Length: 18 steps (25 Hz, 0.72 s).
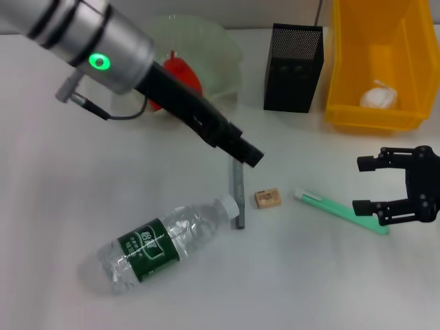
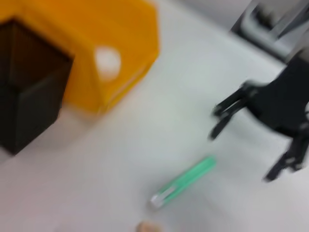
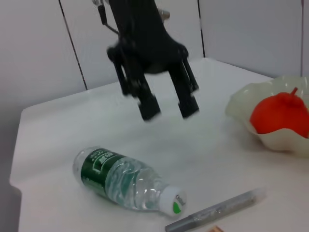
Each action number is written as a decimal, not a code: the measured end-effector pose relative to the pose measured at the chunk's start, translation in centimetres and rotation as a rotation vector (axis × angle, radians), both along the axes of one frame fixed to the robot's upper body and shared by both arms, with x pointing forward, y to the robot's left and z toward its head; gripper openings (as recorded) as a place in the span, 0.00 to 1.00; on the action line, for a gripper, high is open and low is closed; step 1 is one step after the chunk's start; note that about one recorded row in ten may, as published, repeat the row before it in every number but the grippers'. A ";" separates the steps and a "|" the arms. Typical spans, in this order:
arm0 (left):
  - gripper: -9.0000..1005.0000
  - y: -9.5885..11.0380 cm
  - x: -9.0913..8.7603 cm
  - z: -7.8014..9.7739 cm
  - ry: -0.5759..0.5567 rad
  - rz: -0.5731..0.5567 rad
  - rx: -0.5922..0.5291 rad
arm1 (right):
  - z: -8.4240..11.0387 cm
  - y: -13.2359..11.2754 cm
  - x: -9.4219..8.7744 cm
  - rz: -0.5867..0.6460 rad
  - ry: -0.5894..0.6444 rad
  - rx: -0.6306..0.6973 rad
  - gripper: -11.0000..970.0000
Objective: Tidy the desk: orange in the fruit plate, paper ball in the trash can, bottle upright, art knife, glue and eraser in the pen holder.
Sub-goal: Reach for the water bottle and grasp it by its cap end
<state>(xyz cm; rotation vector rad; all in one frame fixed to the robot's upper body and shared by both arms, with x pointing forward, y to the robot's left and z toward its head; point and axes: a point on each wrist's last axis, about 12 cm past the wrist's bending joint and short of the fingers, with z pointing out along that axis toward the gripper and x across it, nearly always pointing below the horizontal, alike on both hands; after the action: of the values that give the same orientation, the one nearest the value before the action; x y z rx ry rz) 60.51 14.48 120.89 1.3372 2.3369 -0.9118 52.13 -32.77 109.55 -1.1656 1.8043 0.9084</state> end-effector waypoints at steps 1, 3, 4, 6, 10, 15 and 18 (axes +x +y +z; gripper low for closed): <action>0.64 -0.5 0.0 -0.3 0.001 0.009 0.037 | 0.0 0.0 0.0 0.000 0.000 0.000 0.87; 0.64 -1.0 0.1 -0.7 -0.003 0.016 0.071 | 0.0 0.0 0.1 -0.004 -0.001 -0.002 0.87; 0.64 -1.4 0.0 -1.4 -0.006 0.019 0.110 | 0.0 0.0 0.1 -0.005 -0.002 -0.003 0.87; 0.64 -1.8 -0.2 -2.4 0.002 0.021 0.161 | 0.1 0.0 0.2 -0.010 0.000 -0.005 0.87; 0.64 -2.6 -0.5 -3.8 0.013 0.008 0.226 | 0.3 -0.3 0.5 -0.023 0.006 -0.010 0.87; 0.64 -3.0 -1.0 -5.6 0.012 0.006 0.289 | 0.4 -0.4 0.6 -0.028 0.010 -0.010 0.87; 0.64 -3.0 -1.0 -6.3 0.010 0.006 0.300 | 0.5 -0.4 0.6 -0.031 0.012 -0.011 0.87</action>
<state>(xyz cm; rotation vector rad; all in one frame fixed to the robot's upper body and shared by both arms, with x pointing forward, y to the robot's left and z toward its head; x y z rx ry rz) 59.48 11.49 114.63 1.4342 2.5604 -0.5819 52.73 -33.18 110.00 -1.1379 1.8338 0.8901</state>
